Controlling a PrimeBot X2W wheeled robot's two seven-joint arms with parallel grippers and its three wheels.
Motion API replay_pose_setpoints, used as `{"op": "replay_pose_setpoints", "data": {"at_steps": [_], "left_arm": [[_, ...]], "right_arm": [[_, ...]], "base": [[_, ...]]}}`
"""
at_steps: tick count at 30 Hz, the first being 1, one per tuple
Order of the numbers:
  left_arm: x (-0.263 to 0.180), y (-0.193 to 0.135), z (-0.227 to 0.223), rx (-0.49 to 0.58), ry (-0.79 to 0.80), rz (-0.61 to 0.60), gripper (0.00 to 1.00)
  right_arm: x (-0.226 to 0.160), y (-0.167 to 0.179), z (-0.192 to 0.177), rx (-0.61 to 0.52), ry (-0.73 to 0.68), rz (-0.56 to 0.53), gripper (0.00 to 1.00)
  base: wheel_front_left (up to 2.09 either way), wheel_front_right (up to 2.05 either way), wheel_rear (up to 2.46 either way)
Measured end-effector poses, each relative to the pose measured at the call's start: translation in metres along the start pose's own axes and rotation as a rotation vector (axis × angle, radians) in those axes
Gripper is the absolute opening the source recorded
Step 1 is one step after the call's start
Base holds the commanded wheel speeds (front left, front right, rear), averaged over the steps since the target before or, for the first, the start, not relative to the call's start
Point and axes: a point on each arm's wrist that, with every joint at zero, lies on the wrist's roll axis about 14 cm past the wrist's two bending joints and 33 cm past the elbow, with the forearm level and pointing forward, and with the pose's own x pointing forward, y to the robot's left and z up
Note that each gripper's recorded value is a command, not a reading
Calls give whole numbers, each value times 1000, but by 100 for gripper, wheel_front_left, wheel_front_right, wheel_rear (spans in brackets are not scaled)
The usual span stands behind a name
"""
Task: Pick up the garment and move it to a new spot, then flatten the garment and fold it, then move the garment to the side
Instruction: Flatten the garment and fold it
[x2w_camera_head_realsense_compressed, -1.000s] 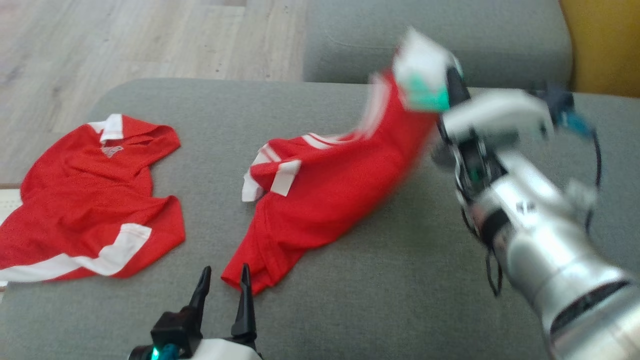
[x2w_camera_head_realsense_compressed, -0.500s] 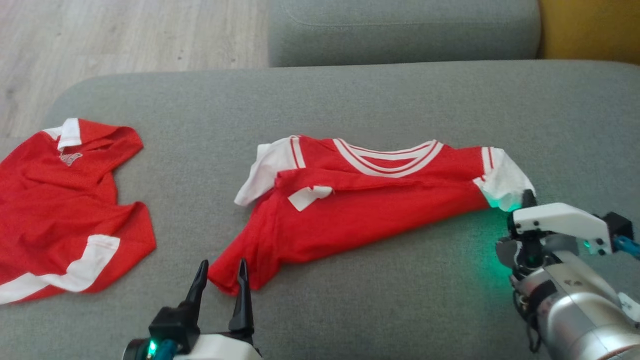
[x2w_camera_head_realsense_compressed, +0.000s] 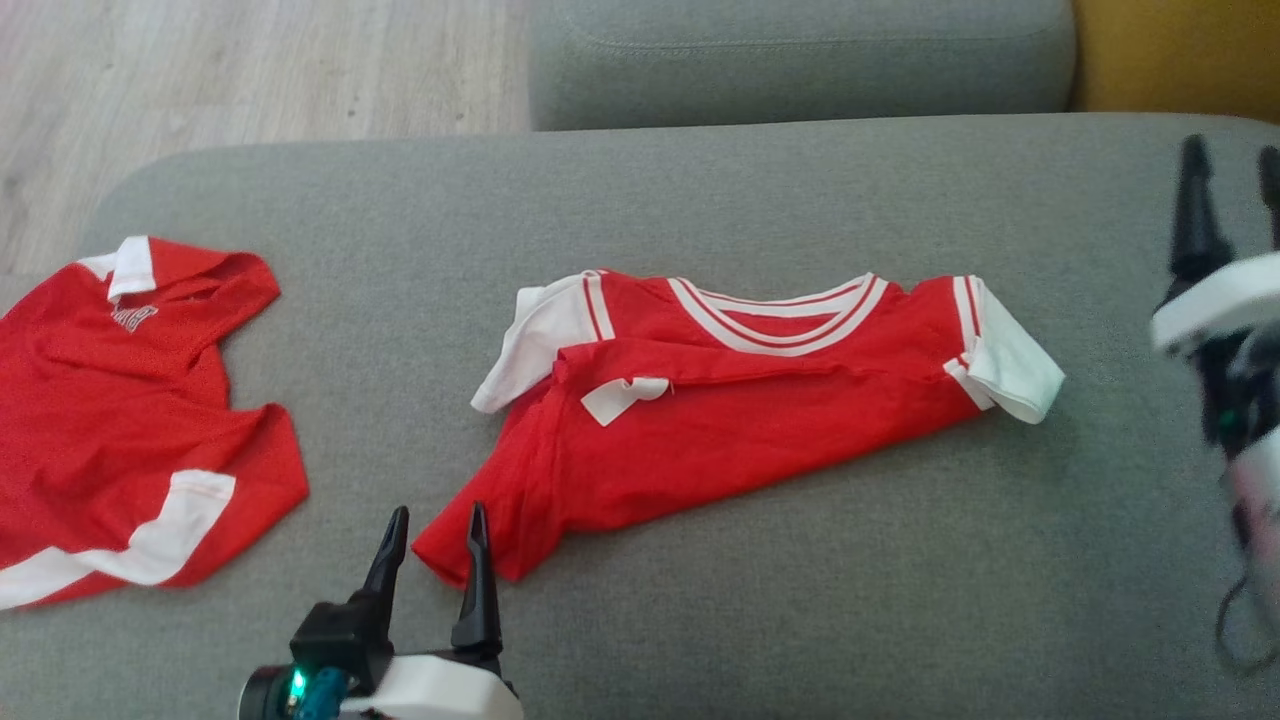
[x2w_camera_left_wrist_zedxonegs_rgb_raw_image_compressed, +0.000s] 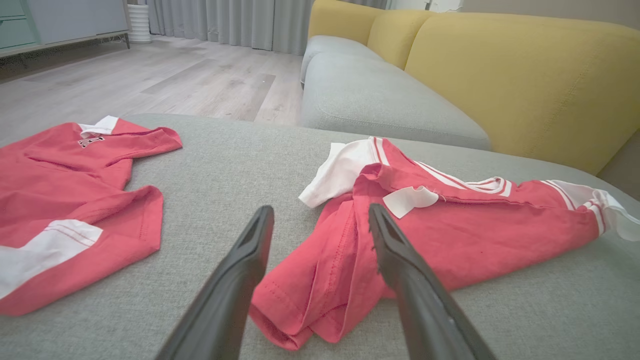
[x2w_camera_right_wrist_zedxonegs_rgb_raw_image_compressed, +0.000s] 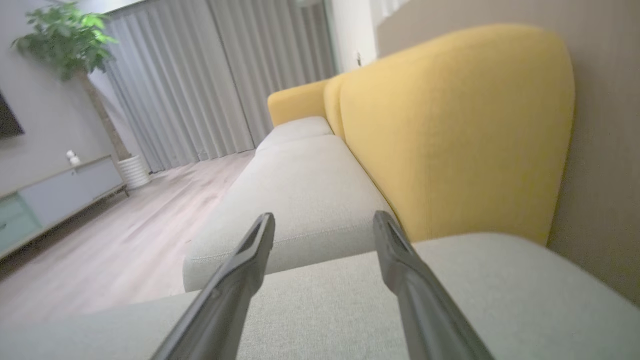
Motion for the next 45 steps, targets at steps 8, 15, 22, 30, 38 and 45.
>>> {"op": "replay_pose_setpoints", "data": {"at_steps": [8,15,22,30,38,45], "left_arm": [[-1,3,-3,-2,12,11,100],[3,2,-2,1,9,4,100],[4,1,-8,7,26,-4,100],[17,1,-7,10,25,-6,100],[16,12,-11,14,39,29,100],[16,13,-12,15,42,35,100]], "right_arm": [[-100,56,-110,-292,138,103,100],[-113,64,-117,-372,154,132,100],[-110,66,-126,-372,188,141,100],[-69,75,-131,-426,222,168,100],[-60,64,-160,-438,332,147,100],[-54,53,-160,-421,341,105,28]], "base": [[0,0,0],[0,0,0],[0,0,0],[0,0,0],[0,0,0],[0,0,0]]}}
